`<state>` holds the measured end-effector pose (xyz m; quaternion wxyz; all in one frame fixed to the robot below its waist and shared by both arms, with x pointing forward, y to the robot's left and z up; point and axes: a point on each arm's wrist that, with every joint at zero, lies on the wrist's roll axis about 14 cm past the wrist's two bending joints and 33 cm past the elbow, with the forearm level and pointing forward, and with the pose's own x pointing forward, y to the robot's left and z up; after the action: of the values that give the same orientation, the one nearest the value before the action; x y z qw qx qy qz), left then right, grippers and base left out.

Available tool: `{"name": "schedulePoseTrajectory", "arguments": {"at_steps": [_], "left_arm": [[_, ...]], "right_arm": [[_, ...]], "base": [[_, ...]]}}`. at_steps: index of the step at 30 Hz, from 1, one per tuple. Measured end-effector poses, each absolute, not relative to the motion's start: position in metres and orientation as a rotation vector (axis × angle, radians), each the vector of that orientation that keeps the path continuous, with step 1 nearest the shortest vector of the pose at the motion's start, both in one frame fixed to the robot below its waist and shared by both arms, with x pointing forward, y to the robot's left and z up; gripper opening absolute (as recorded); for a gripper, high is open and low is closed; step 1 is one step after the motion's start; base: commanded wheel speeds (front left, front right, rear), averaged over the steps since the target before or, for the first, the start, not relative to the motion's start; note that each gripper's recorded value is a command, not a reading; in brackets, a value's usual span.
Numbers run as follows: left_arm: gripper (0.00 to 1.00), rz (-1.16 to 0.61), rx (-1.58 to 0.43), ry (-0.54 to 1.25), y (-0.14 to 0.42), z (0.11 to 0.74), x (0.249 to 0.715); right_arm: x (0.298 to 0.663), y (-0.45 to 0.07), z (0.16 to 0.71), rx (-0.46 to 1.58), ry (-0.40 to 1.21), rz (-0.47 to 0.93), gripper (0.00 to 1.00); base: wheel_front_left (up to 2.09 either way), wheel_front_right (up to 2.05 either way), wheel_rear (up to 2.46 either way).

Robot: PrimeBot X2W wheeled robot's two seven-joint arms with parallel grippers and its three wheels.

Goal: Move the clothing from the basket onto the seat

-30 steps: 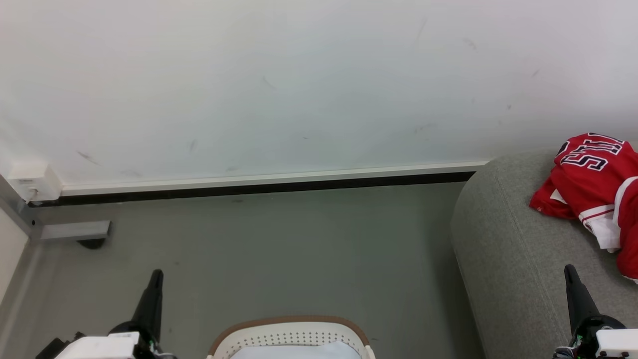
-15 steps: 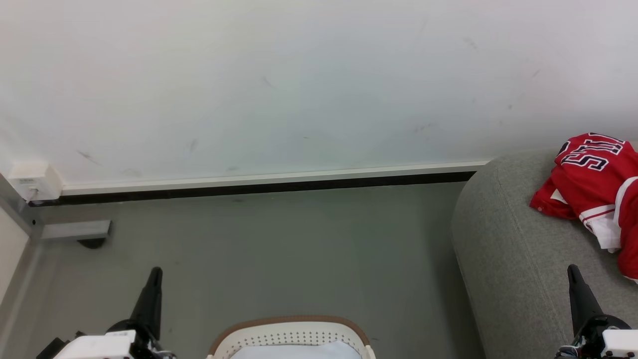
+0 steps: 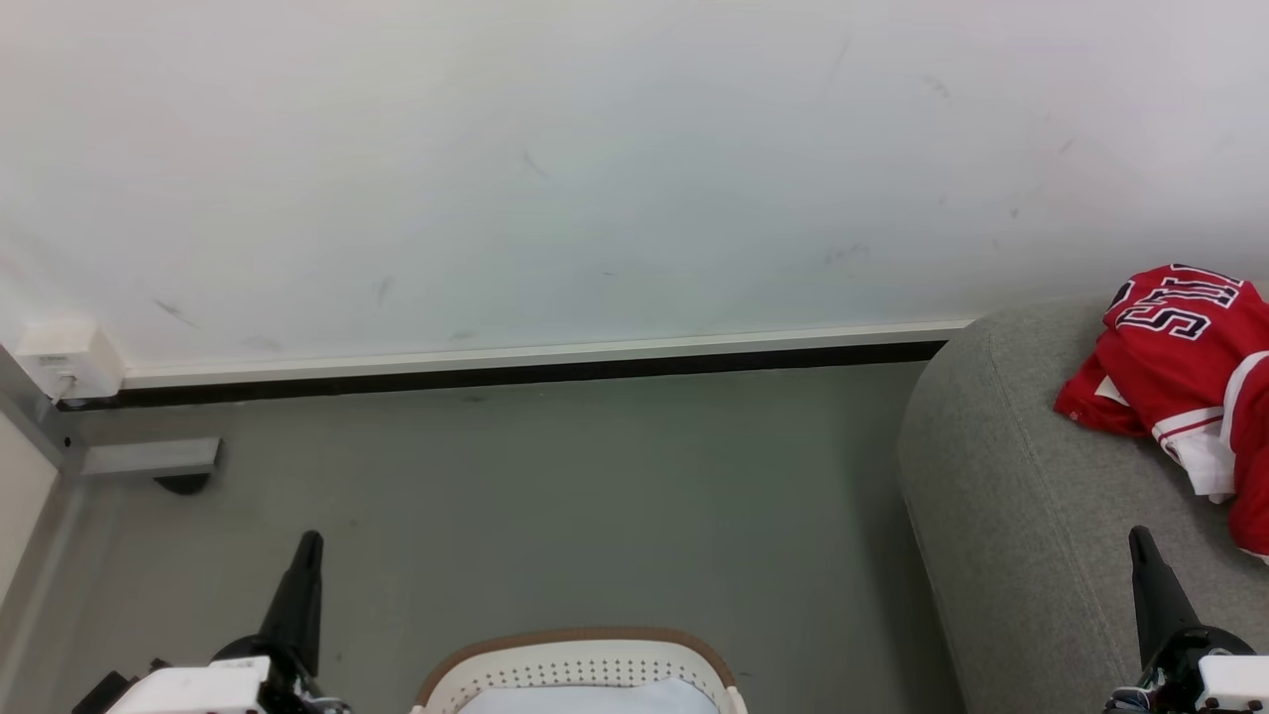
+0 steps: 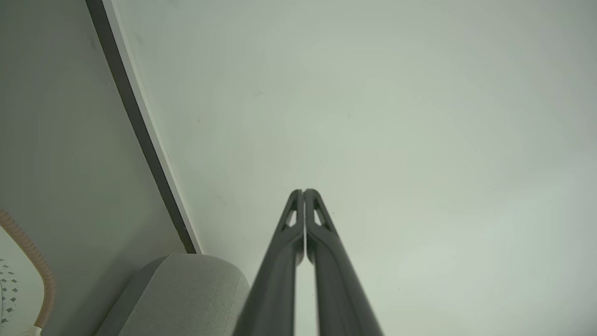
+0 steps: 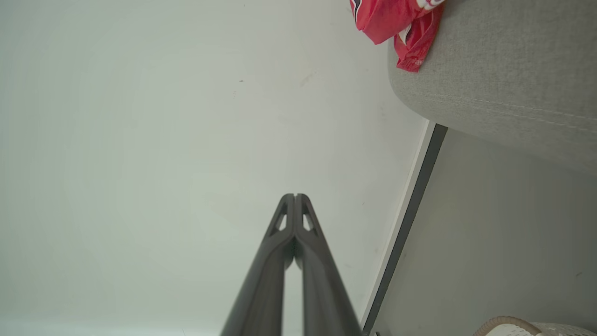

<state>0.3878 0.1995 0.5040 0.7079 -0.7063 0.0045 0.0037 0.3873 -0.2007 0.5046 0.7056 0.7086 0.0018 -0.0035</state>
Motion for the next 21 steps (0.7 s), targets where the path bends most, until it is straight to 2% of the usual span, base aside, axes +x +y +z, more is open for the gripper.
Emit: {"name": "schedulePoseTrajectory", "arguments": {"at_steps": [21], "left_arm": [[0.00,0.008,-1.569,0.010,0.1995,0.5041,0.3878]], "right_arm": [[0.3873,-0.2005,0.5046,1.576,0.005,-0.006,0.00]], "base": [[0.00,0.00,0.00]]}}
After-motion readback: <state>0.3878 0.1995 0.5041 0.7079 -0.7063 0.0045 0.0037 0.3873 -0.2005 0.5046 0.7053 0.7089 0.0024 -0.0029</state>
